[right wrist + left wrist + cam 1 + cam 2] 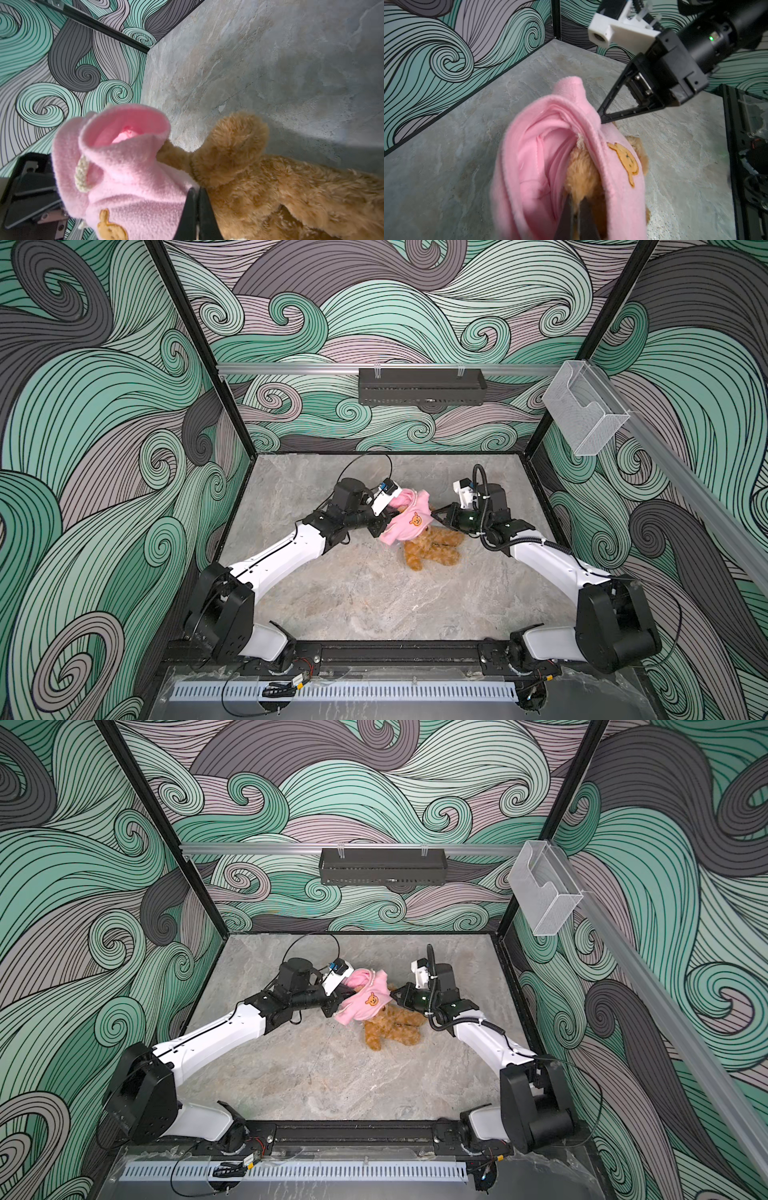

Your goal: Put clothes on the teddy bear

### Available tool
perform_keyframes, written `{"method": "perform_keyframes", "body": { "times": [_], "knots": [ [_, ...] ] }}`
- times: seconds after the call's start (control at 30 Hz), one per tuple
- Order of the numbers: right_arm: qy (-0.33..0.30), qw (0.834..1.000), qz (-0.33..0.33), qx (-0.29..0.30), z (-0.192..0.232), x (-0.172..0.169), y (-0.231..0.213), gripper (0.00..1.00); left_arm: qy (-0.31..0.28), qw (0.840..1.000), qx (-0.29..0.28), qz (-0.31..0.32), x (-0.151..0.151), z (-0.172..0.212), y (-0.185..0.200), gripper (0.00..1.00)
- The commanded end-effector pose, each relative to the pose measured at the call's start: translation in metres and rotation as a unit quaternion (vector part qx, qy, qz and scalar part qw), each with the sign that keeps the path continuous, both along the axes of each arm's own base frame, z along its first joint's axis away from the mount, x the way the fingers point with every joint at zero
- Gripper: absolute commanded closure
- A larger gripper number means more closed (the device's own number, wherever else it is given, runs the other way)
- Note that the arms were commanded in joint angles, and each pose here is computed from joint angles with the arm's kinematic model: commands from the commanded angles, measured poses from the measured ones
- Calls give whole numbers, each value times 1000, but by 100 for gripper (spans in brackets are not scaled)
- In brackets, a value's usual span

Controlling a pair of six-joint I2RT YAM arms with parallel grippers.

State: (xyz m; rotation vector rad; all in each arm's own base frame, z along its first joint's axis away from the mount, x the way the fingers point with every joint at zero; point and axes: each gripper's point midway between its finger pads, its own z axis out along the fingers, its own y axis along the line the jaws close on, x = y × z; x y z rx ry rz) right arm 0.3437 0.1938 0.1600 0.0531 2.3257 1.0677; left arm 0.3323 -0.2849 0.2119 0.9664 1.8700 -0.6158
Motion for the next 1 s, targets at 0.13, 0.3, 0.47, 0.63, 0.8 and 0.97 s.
{"method": "perform_keyframes", "body": {
  "times": [0.13,0.3,0.47,0.63,0.8,0.97],
  "knots": [
    [68,990,-67,-105,-70,3,-55,100,14,985,-5,171,32,3,47,100],
    [74,991,1,-108,-72,2,-21,99,59,979,-8,196,32,-8,50,100],
    [6,997,47,-66,-32,6,-1,86,173,968,-32,181,23,-23,29,100],
    [-98,991,58,-75,14,-8,5,76,295,935,-79,181,9,-37,12,100],
    [-170,977,113,-66,17,-47,39,72,415,880,-156,171,6,-41,-3,100],
    [-203,967,147,-49,0,-77,64,70,503,817,-221,173,11,-42,-3,100]
  ]
}}
